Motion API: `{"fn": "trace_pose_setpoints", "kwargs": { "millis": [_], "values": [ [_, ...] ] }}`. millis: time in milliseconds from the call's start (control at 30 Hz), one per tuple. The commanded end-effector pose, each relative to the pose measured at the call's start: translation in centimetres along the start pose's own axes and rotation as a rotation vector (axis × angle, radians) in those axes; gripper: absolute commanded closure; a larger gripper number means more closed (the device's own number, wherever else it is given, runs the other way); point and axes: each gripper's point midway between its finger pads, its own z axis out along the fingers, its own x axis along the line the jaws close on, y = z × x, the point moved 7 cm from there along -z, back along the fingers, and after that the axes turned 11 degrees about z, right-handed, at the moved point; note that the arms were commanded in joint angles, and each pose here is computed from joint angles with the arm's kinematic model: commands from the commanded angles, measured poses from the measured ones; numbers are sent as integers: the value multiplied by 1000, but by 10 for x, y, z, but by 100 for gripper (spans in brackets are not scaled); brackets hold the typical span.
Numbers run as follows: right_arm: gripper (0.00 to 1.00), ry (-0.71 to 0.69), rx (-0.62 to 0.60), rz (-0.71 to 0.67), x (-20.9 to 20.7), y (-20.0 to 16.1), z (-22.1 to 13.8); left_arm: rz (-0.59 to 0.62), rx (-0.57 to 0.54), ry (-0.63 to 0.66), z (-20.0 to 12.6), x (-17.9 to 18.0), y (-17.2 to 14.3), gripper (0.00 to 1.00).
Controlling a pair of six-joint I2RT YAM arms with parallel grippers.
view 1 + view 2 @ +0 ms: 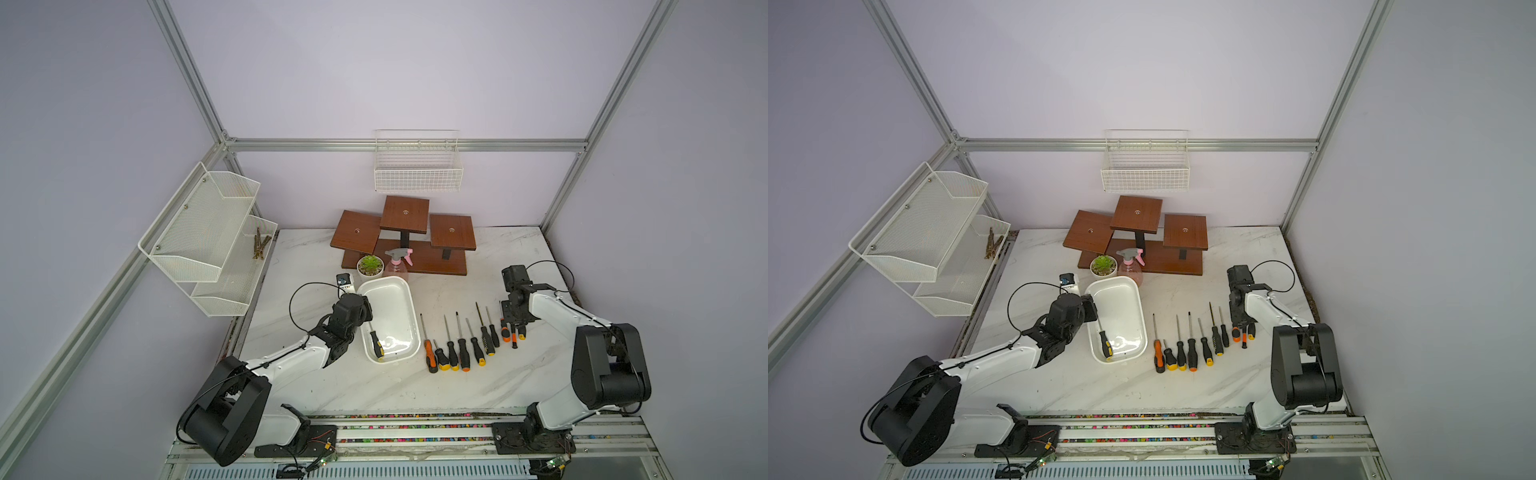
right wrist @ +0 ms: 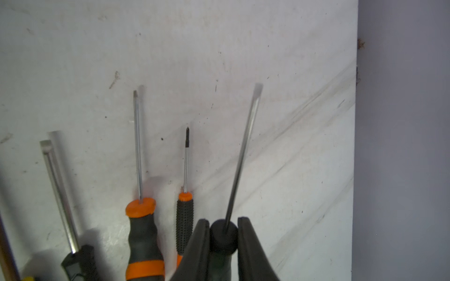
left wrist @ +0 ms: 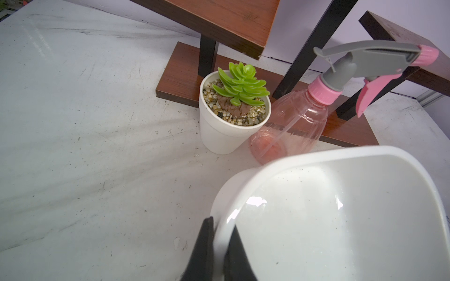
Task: Take out the screwdriver from the storage box
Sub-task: Place the screwdriver at the center of the board.
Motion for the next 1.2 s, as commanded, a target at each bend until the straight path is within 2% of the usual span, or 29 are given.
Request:
{"fn": "trace_pose_setpoints", "kwargs": {
  "millis": [0, 1167],
  "values": [
    [100, -12, 16, -12, -1, -3, 7, -4, -45, -6, -4, -1, 10, 100],
    [100, 19, 128, -35, 6, -13, 34, -1, -41, -2, -3, -1, 10, 100]
  ]
}}
